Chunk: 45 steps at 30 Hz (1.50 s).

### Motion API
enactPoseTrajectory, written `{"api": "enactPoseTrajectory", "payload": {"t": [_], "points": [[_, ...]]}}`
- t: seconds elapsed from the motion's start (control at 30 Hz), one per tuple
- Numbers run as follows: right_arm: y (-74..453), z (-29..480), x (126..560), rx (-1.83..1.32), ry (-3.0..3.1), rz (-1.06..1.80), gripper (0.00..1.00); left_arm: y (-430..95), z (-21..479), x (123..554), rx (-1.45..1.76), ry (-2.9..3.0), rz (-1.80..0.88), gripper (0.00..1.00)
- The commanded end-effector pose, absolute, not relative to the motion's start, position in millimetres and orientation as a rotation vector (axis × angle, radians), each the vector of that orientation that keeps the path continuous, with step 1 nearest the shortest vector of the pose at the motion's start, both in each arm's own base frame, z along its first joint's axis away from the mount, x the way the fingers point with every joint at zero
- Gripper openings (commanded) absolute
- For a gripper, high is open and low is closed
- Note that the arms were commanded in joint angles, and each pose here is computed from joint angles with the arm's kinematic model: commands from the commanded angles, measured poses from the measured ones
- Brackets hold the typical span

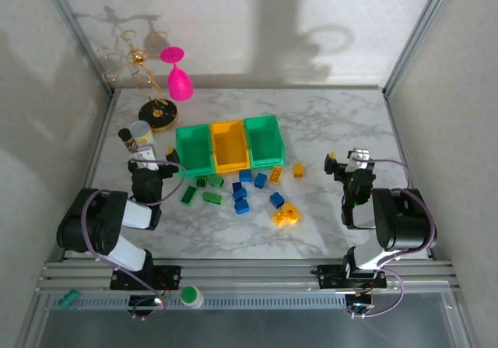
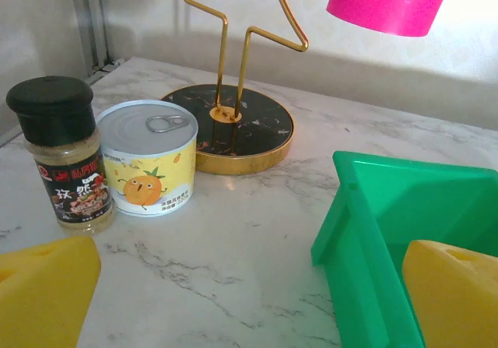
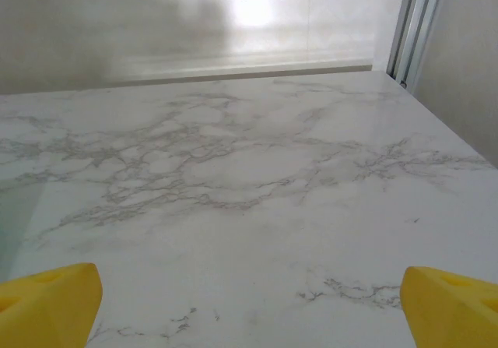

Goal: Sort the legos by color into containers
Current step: Pick up the lego from the bottom-center of the table.

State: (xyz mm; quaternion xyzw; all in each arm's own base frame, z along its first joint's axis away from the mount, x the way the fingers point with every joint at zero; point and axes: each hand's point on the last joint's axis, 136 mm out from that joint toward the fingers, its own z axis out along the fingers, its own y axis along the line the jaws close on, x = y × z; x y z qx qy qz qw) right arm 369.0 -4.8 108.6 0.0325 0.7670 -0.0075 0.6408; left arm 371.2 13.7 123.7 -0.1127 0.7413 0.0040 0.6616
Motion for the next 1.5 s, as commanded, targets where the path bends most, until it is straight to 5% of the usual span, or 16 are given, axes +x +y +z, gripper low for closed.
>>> {"api": "enactPoseTrajectory", "payload": {"t": [0.0, 1.47], "points": [[-3.9, 123.7, 374.9, 0.073, 1.695, -0.004, 0.99, 12.3, 129.4, 375.6, -0.237, 1.665, 0.0, 0.99], [-9.1, 136.4, 374.9, 0.11, 1.705, -0.017, 0.99, -5.9, 143.6, 387.4, -0.143, 1.745, -0.06, 0.99]]}}
